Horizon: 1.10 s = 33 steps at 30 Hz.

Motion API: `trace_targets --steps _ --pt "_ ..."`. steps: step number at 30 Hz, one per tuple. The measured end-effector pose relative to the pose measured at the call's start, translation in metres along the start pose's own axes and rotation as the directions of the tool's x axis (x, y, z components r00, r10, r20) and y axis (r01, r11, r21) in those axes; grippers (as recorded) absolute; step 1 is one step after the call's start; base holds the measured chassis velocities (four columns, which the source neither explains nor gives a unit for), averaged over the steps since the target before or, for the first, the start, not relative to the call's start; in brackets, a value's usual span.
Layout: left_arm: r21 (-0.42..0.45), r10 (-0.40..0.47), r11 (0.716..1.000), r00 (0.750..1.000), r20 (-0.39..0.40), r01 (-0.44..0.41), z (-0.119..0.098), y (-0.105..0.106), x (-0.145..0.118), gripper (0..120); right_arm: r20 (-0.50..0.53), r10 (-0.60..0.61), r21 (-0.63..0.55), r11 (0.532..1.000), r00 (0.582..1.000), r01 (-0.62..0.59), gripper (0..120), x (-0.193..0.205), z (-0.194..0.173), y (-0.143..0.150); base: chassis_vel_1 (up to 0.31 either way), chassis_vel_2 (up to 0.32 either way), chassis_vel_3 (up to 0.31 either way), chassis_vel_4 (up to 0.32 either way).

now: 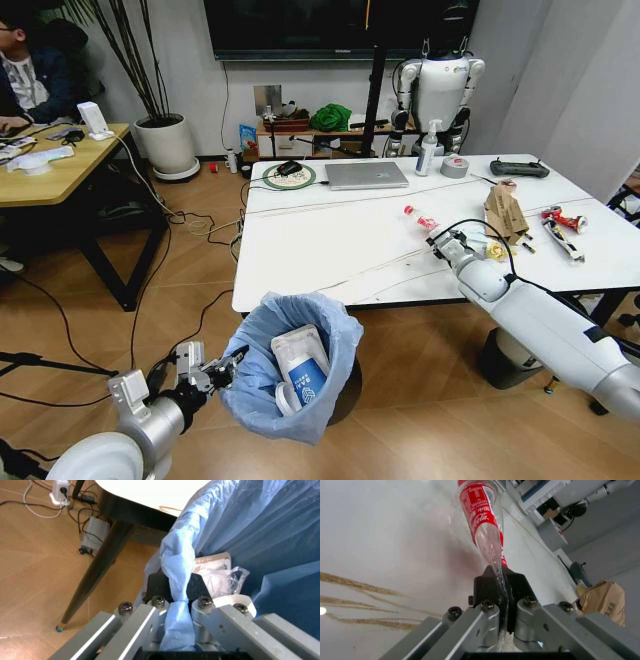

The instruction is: Pick up the trash bin and place the trash from the table into it.

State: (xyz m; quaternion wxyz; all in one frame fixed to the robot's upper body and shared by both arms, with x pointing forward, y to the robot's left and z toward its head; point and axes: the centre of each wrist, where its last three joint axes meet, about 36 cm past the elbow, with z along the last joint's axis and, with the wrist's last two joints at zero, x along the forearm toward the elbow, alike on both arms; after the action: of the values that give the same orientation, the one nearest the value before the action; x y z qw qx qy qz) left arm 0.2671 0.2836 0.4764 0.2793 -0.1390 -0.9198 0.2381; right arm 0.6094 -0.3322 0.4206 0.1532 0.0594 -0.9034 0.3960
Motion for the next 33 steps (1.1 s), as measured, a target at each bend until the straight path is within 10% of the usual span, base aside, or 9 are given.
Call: trace_targets --steps 13,20,29,33 --pt "-0.001 0.005 1.000 1.000 -0.007 -0.005 0.001 -0.001 0.000 0 0.202 -0.111 -0.151 0.978 0.973 0.142 0 0.027 -0.033 -0.014 0.000 0.000 0.000 0.000" --pt "0.005 0.007 1.000 1.000 -0.014 -0.007 0.003 -0.002 0.000 0 0.447 -0.211 -0.295 0.883 0.869 0.366 0 0.088 -0.092 -0.025 0.000 0.000 0.000 0.000" --pt "0.013 0.009 1.000 1.000 -0.017 -0.009 0.003 -0.002 0.003 0 0.717 -0.322 -0.322 0.634 0.618 0.703 0 0.193 -0.155 -0.006 0.000 0.000 0.000 0.000" --pt "0.019 0.010 1.000 1.000 -0.023 -0.010 0.001 -0.003 0.006 0 0.816 -0.351 -0.292 0.435 0.460 0.852 0 0.232 -0.173 0.029 0.000 0.000 0.000 0.000"
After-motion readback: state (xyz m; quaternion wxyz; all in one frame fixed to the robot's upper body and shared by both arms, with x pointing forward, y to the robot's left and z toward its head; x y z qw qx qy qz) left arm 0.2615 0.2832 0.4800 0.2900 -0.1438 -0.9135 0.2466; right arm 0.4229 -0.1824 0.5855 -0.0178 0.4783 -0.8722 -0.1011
